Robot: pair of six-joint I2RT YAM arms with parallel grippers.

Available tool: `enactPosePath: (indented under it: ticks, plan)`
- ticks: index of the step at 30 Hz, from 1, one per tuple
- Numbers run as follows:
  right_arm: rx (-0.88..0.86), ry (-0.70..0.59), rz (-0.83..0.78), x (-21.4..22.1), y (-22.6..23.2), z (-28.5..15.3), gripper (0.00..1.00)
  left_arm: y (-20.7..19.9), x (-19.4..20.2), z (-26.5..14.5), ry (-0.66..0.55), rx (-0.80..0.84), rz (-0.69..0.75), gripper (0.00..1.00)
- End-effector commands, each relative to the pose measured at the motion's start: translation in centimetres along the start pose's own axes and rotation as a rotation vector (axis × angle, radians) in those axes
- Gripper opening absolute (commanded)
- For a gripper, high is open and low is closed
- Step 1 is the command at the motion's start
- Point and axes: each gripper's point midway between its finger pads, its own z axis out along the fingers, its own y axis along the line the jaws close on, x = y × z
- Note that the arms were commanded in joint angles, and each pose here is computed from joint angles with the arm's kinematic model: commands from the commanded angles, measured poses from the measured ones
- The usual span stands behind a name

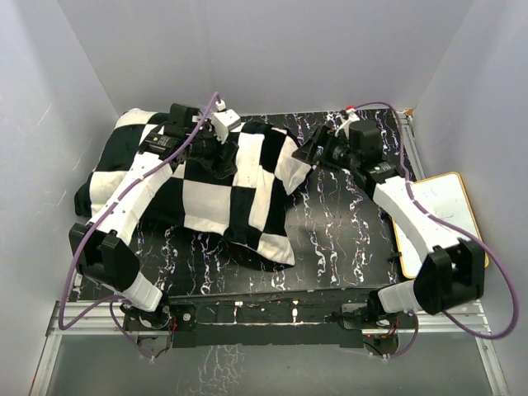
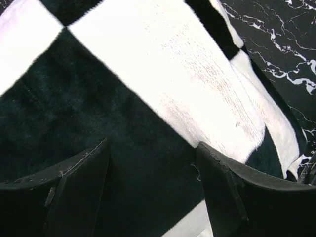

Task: Remove the pillowcase from the pillow
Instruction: Adjust the pillow at the center of the board, then remove the pillow from the pillowcase.

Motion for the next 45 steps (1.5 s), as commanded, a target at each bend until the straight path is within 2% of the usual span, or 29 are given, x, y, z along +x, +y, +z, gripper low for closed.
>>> enactPosePath:
  ticks: [1, 4, 7, 11, 14, 17, 19, 26, 30, 38, 41, 45]
  plan:
    - [-0.015, -0.095, -0.057, -1.2, 0.9, -2.3, 0.8, -1.7, 0.7, 0.1, 0.032, 0.019, 0.006, 0.69]
    - [-0.032, -0.064, -0.048, -0.4, 1.0, -1.2, 0.79, -2.1, -0.3, -0.2, 0.024, 0.019, 0.02, 0.76]
    - [-0.086, -0.041, -0.075, 0.1, 3.2, 0.6, 0.79, -3.3, -2.0, 0.0, 0.013, 0.012, 0.058, 0.83]
    - [-0.15, 0.0, -0.076, 1.3, 5.3, 2.8, 0.8, -4.5, -5.3, 0.5, -0.064, 0.023, 0.038, 0.85]
    - [-0.176, 0.029, -0.054, 2.8, 5.3, 3.9, 0.8, -4.8, -6.5, 2.0, -0.068, 0.022, 0.003, 0.86]
    - [-0.181, 0.073, -0.045, 5.1, 5.0, 5.1, 0.77, -4.1, -6.4, 4.4, -0.043, -0.051, 0.017, 0.88]
    - [-0.177, 0.087, -0.042, 6.4, 4.7, 5.5, 0.71, -3.0, -6.0, 5.7, -0.026, -0.127, 0.041, 0.87]
    - [-0.094, 0.07, -0.041, 8.6, 2.0, 5.3, 0.4, 1.0, -3.4, 7.4, 0.062, -0.337, 0.08, 0.77]
    - [-0.024, 0.045, -0.023, 9.1, 0.0, 5.4, 0.1, 2.0, -3.7, 5.5, 0.062, -0.405, 0.139, 0.67]
    - [0.053, 0.064, 0.001, 10.7, -2.6, 6.6, 0.08, 2.2, -3.0, 1.5, 0.076, -0.453, 0.214, 0.44]
    - [0.094, 0.048, -0.009, 10.8, -3.6, 6.6, 0.08, 4.4, -2.6, -0.1, 0.083, -0.534, 0.22, 0.32]
    - [0.135, 0.031, -0.013, 10.9, -4.7, 6.4, 0.08, 7.6, -2.0, -2.2, 0.093, -0.599, 0.2, 0.26]
